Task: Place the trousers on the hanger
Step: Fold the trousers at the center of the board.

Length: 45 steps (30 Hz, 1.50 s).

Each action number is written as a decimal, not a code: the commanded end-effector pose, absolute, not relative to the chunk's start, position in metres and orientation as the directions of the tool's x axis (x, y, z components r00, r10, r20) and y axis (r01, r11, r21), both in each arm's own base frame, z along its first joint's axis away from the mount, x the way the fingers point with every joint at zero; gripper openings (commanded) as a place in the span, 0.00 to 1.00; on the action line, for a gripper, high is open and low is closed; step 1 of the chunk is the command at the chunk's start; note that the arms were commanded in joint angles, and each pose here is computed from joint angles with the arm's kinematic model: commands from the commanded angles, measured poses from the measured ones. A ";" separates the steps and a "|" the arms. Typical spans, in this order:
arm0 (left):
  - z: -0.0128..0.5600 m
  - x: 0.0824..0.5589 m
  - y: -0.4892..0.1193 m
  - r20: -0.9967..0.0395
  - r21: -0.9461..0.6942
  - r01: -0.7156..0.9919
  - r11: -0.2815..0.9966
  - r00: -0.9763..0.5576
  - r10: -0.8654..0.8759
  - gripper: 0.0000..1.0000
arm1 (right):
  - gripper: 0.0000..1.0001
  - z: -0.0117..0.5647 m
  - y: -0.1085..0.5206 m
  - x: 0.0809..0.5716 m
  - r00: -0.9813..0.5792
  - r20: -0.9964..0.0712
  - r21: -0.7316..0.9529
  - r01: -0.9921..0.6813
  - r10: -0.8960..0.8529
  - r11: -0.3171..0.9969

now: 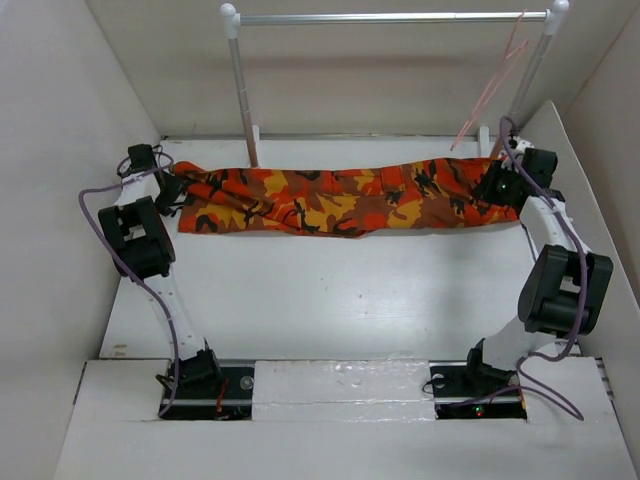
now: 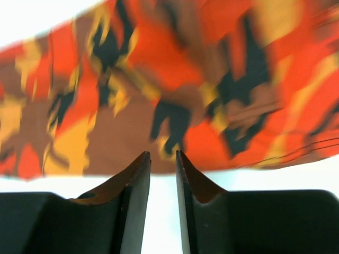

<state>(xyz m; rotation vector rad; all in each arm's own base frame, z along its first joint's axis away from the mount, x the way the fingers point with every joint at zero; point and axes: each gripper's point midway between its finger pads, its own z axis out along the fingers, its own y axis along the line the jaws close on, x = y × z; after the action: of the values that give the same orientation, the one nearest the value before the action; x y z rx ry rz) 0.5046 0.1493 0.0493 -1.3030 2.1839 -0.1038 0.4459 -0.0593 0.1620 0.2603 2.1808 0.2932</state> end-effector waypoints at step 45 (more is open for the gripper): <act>0.097 0.404 0.125 -0.398 -0.202 -0.822 0.533 -0.428 -0.811 0.00 | 0.31 0.117 0.048 0.388 -0.710 -0.704 0.310 -0.326 -0.015 0.893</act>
<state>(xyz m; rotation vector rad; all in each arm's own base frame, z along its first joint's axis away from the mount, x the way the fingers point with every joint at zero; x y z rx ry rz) 0.4363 0.1195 0.1186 -1.2883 2.2288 -0.0603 0.3785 0.0460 0.0968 -0.1935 2.3700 0.5385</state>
